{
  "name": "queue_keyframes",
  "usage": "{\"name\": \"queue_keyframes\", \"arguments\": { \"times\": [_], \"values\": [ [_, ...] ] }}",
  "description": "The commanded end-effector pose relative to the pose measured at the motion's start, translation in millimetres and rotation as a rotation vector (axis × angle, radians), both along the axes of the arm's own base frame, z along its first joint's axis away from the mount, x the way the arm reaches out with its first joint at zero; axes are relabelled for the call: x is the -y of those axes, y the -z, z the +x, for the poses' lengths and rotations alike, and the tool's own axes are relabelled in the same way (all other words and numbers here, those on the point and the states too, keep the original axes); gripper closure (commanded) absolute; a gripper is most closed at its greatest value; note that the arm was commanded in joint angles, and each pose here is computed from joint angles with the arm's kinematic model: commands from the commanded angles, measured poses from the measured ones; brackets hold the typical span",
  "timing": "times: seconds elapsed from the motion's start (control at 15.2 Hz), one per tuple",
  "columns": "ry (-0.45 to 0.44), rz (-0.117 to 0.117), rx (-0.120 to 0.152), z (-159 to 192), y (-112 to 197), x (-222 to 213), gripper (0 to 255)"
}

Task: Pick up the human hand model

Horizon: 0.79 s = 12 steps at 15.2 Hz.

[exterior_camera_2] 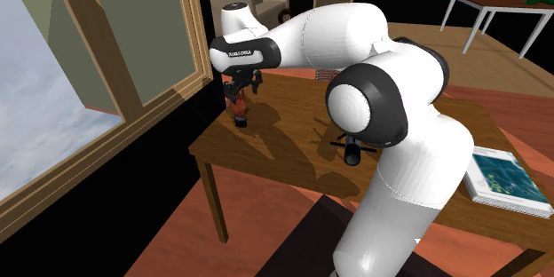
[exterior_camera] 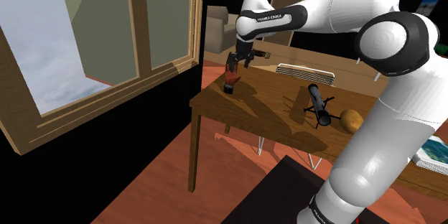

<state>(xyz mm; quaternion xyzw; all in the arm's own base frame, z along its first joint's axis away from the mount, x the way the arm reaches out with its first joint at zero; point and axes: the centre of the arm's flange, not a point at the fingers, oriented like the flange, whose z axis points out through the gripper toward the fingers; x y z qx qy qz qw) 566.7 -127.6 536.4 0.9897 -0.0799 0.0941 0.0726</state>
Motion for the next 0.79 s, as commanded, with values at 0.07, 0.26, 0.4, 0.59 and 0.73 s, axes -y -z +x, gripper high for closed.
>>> {"name": "queue_keyframes", "arguments": {
  "times": [0.07,0.26,0.4,0.59,0.73],
  "values": [
    [0.004,-0.002,0.004,5.1,13.1,2.0,0],
    [0.004,-0.002,0.004,5.1,28.9,2.0,0],
    [0.004,-0.002,0.004,5.1,37.2,2.0,0],
    [0.004,-0.002,0.004,4.8,36.5,2.1,255],
    [0.004,-0.002,0.004,4.8,36.5,2.1,255]
  ]
}}
